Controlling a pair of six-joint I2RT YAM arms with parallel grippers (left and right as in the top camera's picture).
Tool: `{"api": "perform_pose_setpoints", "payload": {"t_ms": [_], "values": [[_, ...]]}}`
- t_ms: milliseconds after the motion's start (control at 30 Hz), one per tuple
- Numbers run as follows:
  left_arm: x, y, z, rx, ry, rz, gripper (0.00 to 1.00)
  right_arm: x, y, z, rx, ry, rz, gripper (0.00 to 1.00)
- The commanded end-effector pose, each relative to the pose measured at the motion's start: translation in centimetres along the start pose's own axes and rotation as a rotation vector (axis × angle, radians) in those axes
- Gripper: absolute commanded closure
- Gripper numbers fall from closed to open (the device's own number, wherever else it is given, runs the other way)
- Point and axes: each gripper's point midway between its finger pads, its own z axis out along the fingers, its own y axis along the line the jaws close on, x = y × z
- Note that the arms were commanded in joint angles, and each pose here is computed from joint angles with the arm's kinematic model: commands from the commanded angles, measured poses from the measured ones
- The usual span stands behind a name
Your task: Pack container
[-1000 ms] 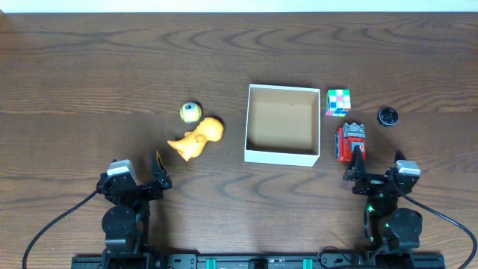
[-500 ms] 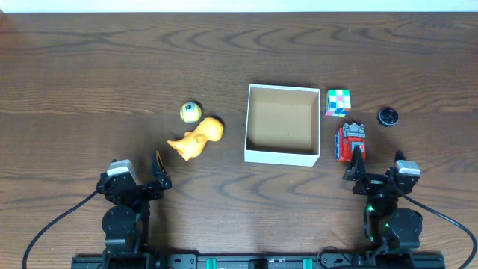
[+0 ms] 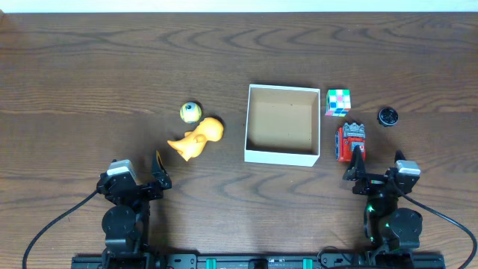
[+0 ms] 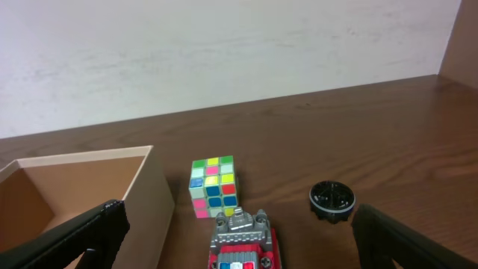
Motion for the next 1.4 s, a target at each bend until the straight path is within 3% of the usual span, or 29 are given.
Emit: {"api": "perform_pose_setpoints", "payload": {"t_ms": [0,1133,1367], "values": [[1.4,0.0,0.3,0.007,0.029,0.021,0.02,0.1,0.2,0.0,-0.010,0.000,-0.015,0.01],[1.4,0.0,0.3,0.007,0.029,0.021,0.02,0.1,0.1,0.0,-0.006,-0.001,-0.014,0.01],[1.4,0.0,0.3,0.007,0.029,0.021,0.02,-0.9,1.0,-0.1,-0.056,-0.037,0.060,0.01]]}}
